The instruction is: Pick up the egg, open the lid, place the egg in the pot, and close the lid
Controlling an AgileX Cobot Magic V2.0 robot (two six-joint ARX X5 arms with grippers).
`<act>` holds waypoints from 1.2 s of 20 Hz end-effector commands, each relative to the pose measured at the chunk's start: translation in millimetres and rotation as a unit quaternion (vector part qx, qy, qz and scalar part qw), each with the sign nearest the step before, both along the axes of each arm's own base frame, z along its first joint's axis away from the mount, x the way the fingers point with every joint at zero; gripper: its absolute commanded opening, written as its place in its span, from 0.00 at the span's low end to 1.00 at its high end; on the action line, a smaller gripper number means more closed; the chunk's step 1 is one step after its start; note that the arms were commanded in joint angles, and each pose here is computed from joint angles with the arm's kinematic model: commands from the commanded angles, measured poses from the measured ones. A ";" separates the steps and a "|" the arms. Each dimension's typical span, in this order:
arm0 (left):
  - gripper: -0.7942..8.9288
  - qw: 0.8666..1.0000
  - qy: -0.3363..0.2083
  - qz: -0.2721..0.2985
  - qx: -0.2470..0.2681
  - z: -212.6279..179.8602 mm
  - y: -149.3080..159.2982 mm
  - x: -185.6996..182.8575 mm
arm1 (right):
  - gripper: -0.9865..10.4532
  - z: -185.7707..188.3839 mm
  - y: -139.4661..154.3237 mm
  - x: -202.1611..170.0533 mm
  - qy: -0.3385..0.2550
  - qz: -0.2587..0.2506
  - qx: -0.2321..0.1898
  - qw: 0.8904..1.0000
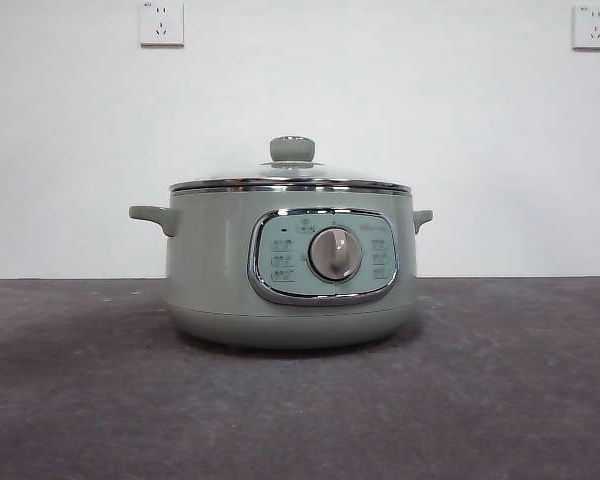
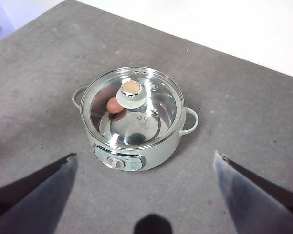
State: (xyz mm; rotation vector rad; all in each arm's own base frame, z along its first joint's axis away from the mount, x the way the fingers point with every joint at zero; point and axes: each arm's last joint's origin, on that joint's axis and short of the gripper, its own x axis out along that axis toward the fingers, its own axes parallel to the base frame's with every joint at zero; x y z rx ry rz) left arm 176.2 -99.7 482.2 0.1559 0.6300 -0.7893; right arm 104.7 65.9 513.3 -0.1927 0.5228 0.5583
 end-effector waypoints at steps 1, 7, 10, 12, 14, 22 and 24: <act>0.07 1.000 -0.006 -0.001 -0.003 4.5 7.8 -14.2 | 0.20 -3.7 0.7 1.1 0.015 0.001 -0.009 1.000; 0.07 1.000 -0.020 -0.001 -0.011 11.8 19.5 -37.5 | 0.08 -4.2 1.9 2.5 0.013 0.010 -0.016 1.000; 0.08 1.000 -0.018 0.002 -0.014 12.0 19.9 -38.2 | 0.09 -4.2 1.8 3.2 0.020 -0.007 -0.006 1.000; 0.08 1.000 -0.018 0.002 -0.014 12.0 19.9 -38.2 | 0.09 -4.9 3.1 5.3 0.021 -0.007 -0.009 1.000; 0.08 1.000 -0.018 0.002 -0.013 11.9 19.8 -38.1 | 0.09 -5.8 4.7 7.9 0.024 -0.008 -0.011 1.000; 0.08 1.000 -0.025 0.003 -0.017 12.8 18.1 -34.5 | 0.09 -10.4 13.0 21.2 0.041 -0.008 -0.022 0.999; 0.08 0.999 -0.031 0.009 -0.018 13.9 19.5 -34.6 | 0.09 -11.6 14.9 24.4 0.044 -0.009 -0.025 0.999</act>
